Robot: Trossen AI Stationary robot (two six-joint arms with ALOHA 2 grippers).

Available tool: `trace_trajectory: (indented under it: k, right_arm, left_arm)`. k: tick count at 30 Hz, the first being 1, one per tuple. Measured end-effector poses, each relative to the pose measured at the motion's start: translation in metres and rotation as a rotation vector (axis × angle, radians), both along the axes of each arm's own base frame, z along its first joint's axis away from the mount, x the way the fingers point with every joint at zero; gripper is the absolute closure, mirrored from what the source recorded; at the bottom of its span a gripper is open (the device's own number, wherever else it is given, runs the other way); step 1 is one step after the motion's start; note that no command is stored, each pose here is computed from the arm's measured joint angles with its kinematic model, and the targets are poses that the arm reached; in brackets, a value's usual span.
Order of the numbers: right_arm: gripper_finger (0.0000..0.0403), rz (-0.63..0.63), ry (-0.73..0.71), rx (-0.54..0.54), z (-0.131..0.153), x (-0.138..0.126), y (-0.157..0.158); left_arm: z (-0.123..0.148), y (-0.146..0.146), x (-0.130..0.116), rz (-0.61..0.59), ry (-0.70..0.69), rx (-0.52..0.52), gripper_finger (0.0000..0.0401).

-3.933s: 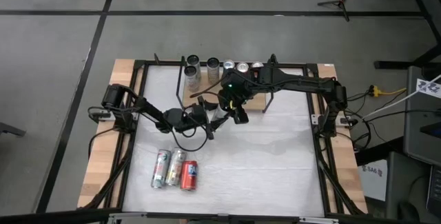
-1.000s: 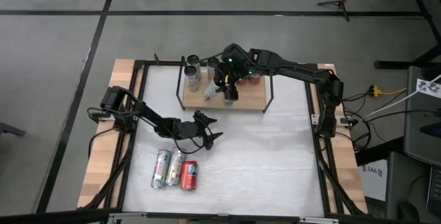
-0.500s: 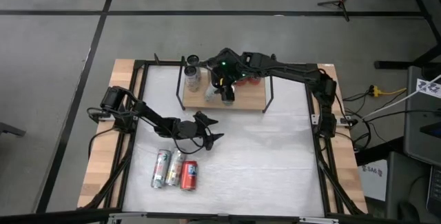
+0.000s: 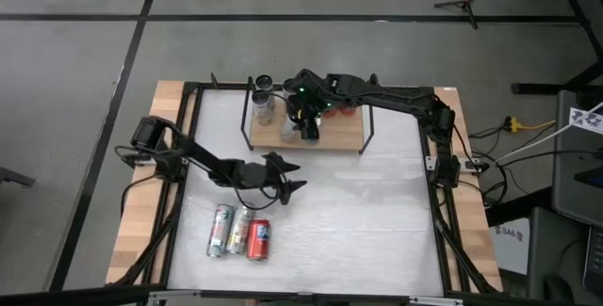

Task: Place canned beverage on shelf
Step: Put the top white yellow soda can on the shelf aligned with the other white yellow soda can

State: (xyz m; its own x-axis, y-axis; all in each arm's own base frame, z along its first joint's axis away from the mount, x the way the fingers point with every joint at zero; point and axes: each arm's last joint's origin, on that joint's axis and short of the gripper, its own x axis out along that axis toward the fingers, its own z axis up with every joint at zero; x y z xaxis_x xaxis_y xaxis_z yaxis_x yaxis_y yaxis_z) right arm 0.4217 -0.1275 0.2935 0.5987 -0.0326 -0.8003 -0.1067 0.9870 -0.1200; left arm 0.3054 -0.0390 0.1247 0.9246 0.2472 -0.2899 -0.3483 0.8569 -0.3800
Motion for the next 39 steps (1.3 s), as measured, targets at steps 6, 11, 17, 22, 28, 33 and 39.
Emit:
trace_trajectory:
  k: [6, 11, 17, 22, 28, 33, 39]
  right_arm:
    - [0.0149, 0.001, 0.001, -0.001, 0.000, 0.000, 0.001]
    - [0.0148, 0.001, 0.001, 0.000, 0.000, 0.000, 0.001]
    - [0.0146, 0.001, -0.001, 0.000, 0.000, 0.000, 0.001]
    - [0.0125, 0.002, -0.002, 0.000, 0.000, 0.000, 0.001]
    - [0.0105, 0.001, -0.008, -0.002, 0.000, 0.001, 0.001]
    - [0.0103, 0.001, -0.015, -0.004, 0.001, 0.001, 0.000]
    - [0.0103, 0.001, -0.034, -0.010, 0.002, 0.003, 0.000]
  left_arm:
    - [0.030, 0.002, -0.006, 0.004, -0.041, 0.099, 0.0135]
    - [0.053, 0.006, -0.017, 0.055, -0.027, 0.171, 0.0164]
    - [0.074, 0.014, -0.033, 0.179, 0.032, 0.261, 0.0194]
    - [0.078, 0.026, -0.041, 0.292, 0.090, 0.292, 0.0215]
    - [0.077, 0.042, -0.041, 0.350, 0.101, 0.284, 0.0244]
    - [0.077, 0.048, -0.042, 0.379, 0.106, 0.285, 0.0266]
    - [0.077, 0.049, -0.042, 0.379, 0.107, 0.285, 0.0275]
